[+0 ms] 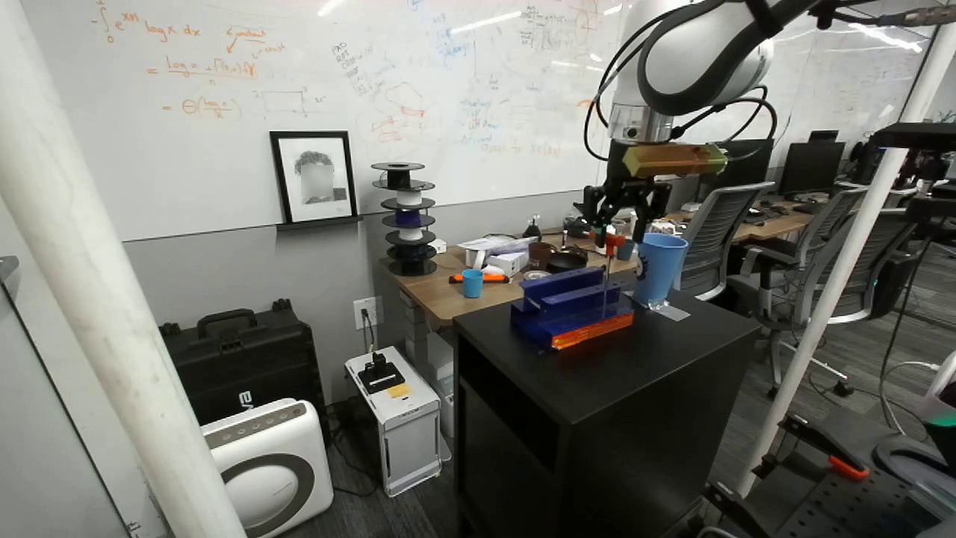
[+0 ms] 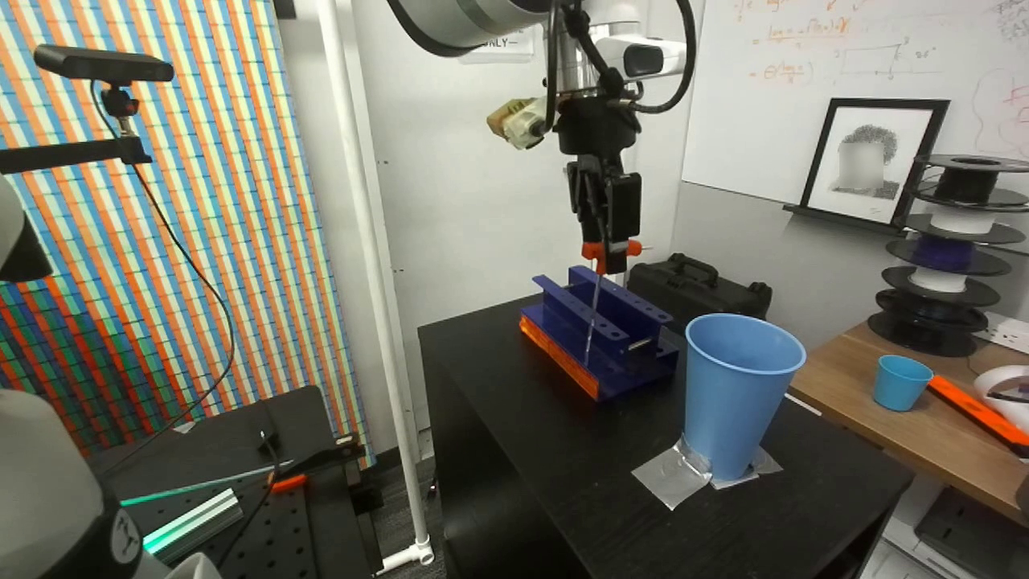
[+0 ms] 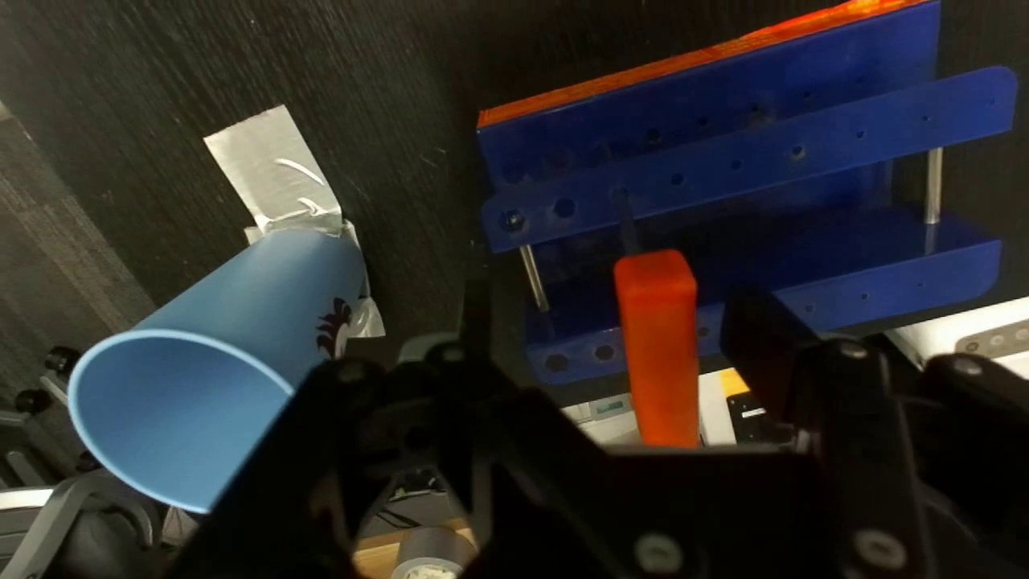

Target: Put the metal object with the orange handle in the blue cup

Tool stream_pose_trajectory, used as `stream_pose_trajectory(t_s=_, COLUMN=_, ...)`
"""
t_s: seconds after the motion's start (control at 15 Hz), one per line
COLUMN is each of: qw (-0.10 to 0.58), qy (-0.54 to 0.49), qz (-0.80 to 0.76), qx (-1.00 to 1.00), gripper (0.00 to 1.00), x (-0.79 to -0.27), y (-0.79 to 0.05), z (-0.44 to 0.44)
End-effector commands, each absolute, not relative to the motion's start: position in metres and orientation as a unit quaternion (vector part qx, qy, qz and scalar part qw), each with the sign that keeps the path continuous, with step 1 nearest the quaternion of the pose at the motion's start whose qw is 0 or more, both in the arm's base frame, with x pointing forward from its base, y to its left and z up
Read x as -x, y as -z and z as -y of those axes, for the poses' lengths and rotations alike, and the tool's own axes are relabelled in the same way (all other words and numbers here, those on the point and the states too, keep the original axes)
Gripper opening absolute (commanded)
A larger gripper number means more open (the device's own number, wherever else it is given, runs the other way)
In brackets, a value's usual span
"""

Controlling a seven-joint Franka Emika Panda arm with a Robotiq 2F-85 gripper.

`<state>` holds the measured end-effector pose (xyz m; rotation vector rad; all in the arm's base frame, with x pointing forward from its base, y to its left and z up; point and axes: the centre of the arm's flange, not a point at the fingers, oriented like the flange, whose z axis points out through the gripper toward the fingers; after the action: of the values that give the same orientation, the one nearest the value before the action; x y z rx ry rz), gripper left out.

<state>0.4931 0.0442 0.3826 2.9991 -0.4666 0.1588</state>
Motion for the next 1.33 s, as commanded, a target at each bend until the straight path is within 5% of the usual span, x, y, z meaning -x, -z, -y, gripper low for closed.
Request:
stream_pose_trajectory(t_s=0.0, qw=0.049, qy=-0.057, qz=0.157, qx=-0.985, gripper=0.42, x=-0.497, y=-0.382, z=-0.044)
stream_pose_trajectory(t_s=0.27, qw=0.051, qy=-0.055, qz=0.159, qx=-0.984, gripper=0.12, x=-0.497, y=-0.378, z=-0.037)
stream_pose_trajectory(t_s=0.4, qw=0.051, qy=-0.055, qz=0.161, qx=-0.984, gripper=0.08, x=-0.497, y=-0.377, z=-0.034)
stream_pose_trajectory(t_s=1.27, qw=0.047, qy=-0.112, qz=0.167, qx=-0.978, gripper=0.12, x=-0.499, y=-0.443, z=-0.023)
